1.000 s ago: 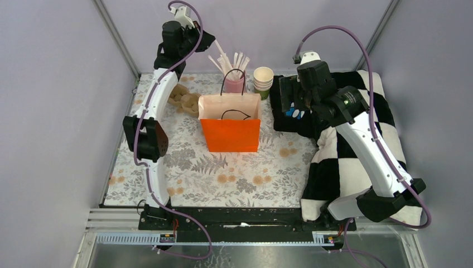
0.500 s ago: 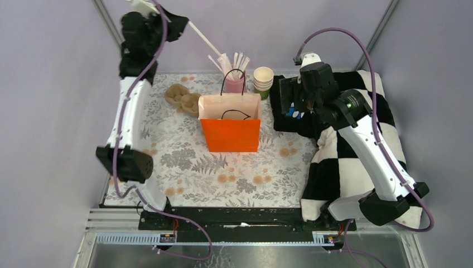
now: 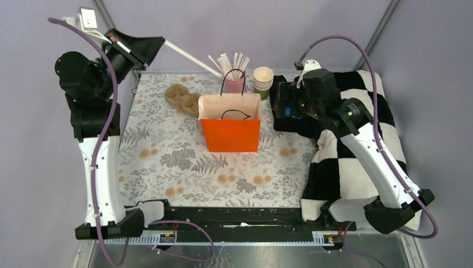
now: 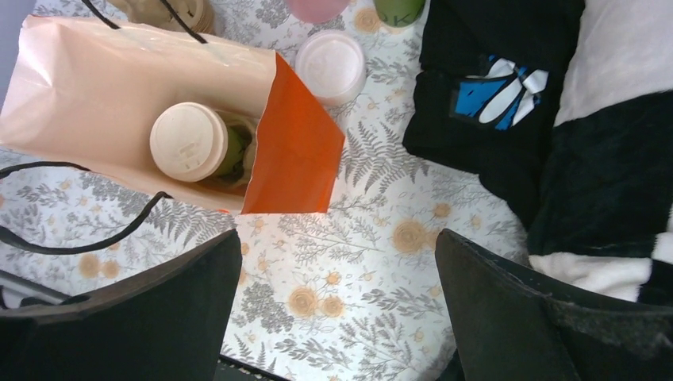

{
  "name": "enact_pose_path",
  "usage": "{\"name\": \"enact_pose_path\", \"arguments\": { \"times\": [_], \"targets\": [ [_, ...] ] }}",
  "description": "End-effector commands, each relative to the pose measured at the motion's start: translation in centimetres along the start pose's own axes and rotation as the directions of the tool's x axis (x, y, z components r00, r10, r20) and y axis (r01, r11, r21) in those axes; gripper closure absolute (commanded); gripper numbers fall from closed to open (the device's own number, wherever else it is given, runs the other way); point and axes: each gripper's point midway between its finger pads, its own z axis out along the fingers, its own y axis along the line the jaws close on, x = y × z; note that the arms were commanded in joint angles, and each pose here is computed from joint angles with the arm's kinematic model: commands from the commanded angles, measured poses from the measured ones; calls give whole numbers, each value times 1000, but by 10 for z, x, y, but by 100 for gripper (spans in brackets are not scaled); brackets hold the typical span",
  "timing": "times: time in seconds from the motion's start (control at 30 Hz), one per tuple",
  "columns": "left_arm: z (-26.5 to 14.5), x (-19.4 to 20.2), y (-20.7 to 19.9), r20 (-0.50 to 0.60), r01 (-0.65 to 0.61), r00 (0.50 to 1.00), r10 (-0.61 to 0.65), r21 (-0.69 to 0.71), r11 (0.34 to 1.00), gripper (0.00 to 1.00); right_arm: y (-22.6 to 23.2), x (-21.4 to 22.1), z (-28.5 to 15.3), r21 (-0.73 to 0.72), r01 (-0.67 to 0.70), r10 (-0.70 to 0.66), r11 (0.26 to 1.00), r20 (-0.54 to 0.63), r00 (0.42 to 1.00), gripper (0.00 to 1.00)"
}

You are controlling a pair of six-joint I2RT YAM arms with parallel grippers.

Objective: Pack the takeout coffee

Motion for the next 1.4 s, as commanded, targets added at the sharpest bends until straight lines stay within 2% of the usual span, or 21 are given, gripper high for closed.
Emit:
{"name": "enact_pose_path", "arguments": {
  "times": [0.0,0.1,0.27,0.5,0.6,0.67,0.7,0.73,0.8,0.83,0.97,1.03,1.07,1.1,1.23,1.37],
  "targets": [
    [-8,32,3,-99,78,992,-76,21,997,100,15,-11,-14,-86,-98,102,991,50,994,2],
    [-2,50,5,-153,79,986,-74,29,996,100,13,-11,-21,-86,-120,126,989,61,990,1],
    [16,112,15,-306,101,947,-98,-4,995,100,3,-14,-34,-46,-132,135,990,95,986,1],
    [40,180,-2,-363,94,929,-65,63,994,100,-4,-10,-39,-25,-150,152,988,107,983,1],
    [49,211,-1,-387,137,916,-107,52,989,100,-4,-8,-40,-28,-154,156,988,102,983,1],
    [49,229,18,-379,117,918,-118,-24,993,100,-5,-9,-42,-27,-153,155,988,108,982,1],
    [45,232,25,-375,104,920,-115,-48,993,92,-6,-9,-43,-24,-151,153,988,111,982,1],
    [42,234,32,-373,87,921,-112,-83,993,79,-6,-10,-45,-24,-148,150,989,116,982,1],
    [35,232,45,-372,44,923,-99,-153,987,49,-9,-11,-48,-14,-137,137,991,123,983,1],
    [31,228,50,-370,13,926,-79,-179,984,38,-10,-12,-50,-8,-129,129,992,128,983,0],
    [13,200,64,-349,-72,936,-34,-287,955,19,-16,-19,-56,13,-92,89,996,152,984,0],
    [6,179,62,-317,-77,948,-28,-314,946,14,-17,-26,-62,16,-80,76,997,175,982,0],
    [3,167,58,-292,-78,956,-22,-328,942,5,-17,-30,-67,12,-74,71,997,189,979,0],
    [2,154,53,-264,-74,964,-18,-333,940,2,-16,-35,-71,7,-69,66,998,205,977,0],
    [-1,99,17,-139,-45,990,5,-284,958,1,-14,-59,-96,-21,-73,76,997,293,953,0],
    [-8,39,-9,1,-87,996,90,-272,958,1,-12,-78,-126,-61,-58,77,996,368,927,0]
  ]
}}
